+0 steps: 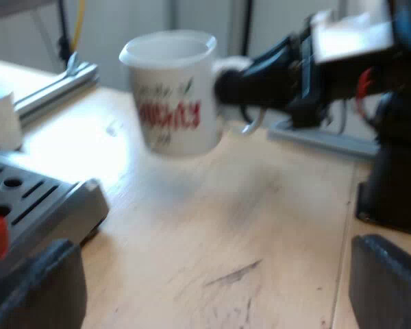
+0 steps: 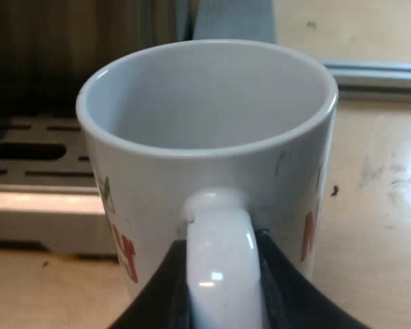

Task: Remove mug from coffee machine

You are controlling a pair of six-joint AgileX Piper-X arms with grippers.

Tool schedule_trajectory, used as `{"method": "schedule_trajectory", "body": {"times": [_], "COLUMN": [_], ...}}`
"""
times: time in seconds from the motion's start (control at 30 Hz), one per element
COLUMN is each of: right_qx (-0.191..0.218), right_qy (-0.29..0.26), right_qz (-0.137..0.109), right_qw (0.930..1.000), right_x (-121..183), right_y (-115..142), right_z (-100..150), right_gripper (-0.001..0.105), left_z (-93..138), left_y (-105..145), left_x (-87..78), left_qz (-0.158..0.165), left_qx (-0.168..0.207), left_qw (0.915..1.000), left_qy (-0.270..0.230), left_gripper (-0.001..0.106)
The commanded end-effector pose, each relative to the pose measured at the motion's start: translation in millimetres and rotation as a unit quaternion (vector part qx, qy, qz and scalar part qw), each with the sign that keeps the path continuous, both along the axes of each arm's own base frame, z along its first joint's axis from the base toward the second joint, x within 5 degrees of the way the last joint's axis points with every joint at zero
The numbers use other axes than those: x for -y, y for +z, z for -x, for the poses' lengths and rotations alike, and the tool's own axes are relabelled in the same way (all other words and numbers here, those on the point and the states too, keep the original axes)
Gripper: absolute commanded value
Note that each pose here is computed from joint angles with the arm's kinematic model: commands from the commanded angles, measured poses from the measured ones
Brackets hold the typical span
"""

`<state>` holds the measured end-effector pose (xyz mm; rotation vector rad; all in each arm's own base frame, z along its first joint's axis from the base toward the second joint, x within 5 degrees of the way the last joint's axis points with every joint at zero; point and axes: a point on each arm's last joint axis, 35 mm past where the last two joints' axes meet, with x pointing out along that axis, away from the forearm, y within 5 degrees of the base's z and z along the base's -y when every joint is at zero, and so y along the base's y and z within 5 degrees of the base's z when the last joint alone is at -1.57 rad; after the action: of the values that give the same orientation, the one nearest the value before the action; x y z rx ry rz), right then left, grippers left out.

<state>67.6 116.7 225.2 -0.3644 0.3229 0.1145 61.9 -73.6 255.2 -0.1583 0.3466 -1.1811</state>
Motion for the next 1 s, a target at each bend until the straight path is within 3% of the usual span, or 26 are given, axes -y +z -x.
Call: {"method": "schedule_trajectory", "body": {"times": [0.03,0.37,0.43,0.5,0.7,0.73,0.8,0.93,1.0], "right_qx": [0.027,0.022,0.016,0.019,0.014,0.032,0.043,0.049,0.045], "right_qy": [-0.022,-0.075,-0.089,-0.096,-0.079,-0.053,-0.054,-0.057,-0.049], "right_qz": [-0.015,-0.014,-0.009,0.013,0.014,-0.013,-0.024,-0.004,-0.006], "right_qw": [0.9993,0.9968,0.9959,0.9951,0.9967,0.9980,0.9974,0.9972,0.9978], "right_x": [0.4,9.0,12.4,14.5,13.3,11.0,11.7,17.2,18.7], "right_y": [8.3,7.9,7.5,7.4,2.4,-12.6,-18.0,-30.7,-34.5], "right_z": [-0.9,-14.4,-19.2,-23.6,-27.2,-31.4,-31.8,-33.7,-34.9], "right_gripper": [0.000,0.000,0.000,0.000,0.000,0.000,0.000,0.000,0.000], "left_z": [-4.7,-19.6,-21.4,-22.2,-22.5,-22.6,-22.5,-23.1,-23.1], "left_y": [-0.3,-0.3,-0.7,-0.3,-0.2,-0.1,-0.6,-2.0,-2.0], "left_x": [3.6,14.2,13.5,13.2,13.1,13.1,13.0,12.3,12.3], "left_qz": [-0.007,-0.008,-0.013,-0.012,-0.007,-0.006,-0.007,-0.010,-0.010], "left_qx": [-0.009,-0.003,0.000,0.002,-0.009,-0.010,-0.013,-0.024,-0.024], "left_qw": [0.9999,0.9995,0.9983,0.9977,0.9971,0.9971,0.9971,0.9955,0.9955], "left_qy": [0.010,0.031,0.056,0.067,0.075,0.075,0.075,0.091,0.091], "left_gripper": [0.080,0.080,0.080,0.080,0.080,0.080,0.080,0.080,0.080]}}
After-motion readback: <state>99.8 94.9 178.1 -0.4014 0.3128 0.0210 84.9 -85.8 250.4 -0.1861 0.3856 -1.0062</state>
